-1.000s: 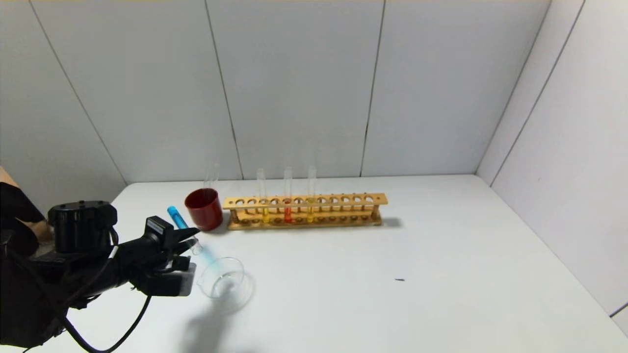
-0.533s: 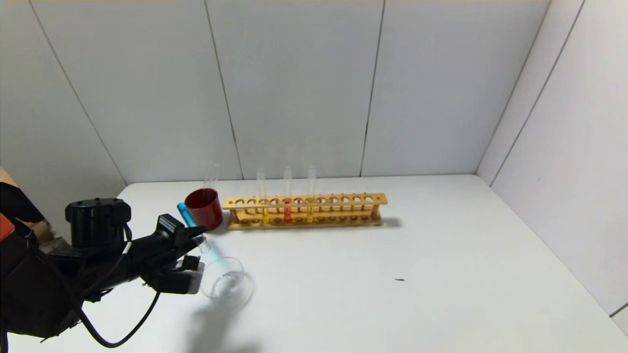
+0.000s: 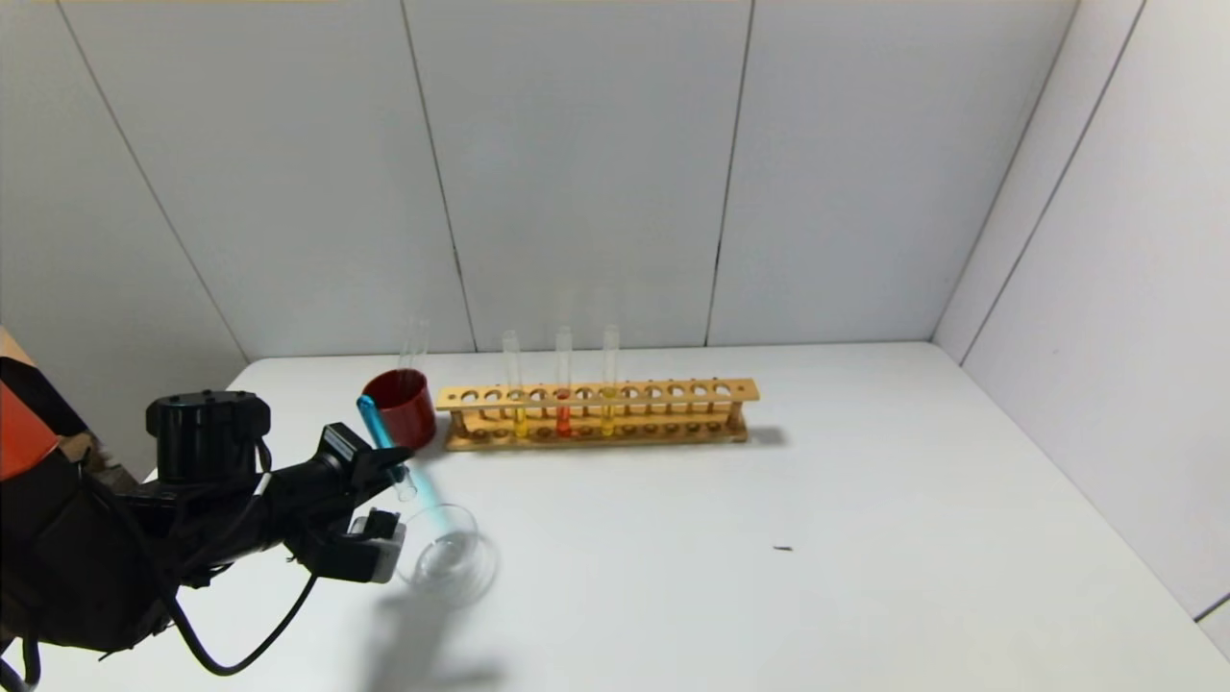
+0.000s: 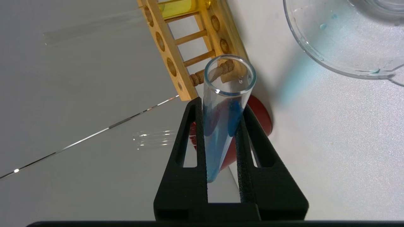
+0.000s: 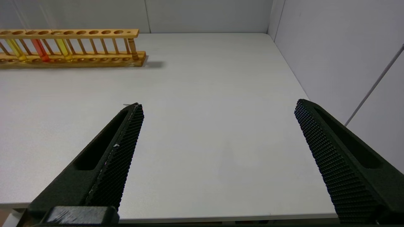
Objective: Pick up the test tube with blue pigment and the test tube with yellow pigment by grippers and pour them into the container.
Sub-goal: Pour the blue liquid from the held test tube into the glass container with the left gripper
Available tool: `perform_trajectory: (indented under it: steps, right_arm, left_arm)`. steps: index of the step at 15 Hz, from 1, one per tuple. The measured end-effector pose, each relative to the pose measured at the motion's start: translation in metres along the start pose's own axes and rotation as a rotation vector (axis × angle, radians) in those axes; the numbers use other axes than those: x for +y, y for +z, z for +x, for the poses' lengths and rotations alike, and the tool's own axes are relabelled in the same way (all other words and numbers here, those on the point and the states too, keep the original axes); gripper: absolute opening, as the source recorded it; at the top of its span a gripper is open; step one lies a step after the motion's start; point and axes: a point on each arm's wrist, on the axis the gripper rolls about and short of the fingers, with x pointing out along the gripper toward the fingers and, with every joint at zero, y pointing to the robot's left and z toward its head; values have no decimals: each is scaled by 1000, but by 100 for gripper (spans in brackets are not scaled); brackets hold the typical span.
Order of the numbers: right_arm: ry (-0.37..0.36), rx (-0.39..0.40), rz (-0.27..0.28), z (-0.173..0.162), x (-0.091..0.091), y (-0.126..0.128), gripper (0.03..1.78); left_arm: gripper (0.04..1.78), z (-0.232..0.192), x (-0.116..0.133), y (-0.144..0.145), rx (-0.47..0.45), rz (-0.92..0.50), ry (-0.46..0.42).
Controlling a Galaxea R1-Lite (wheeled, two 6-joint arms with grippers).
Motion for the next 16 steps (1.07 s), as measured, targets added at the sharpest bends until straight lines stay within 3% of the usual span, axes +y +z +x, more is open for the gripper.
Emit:
perform_trajectory:
  steps: [16]
  right_arm:
    - [0,0,0,0,0,0,175]
  left_arm:
    - [31,15,-2,-9,9,160,39]
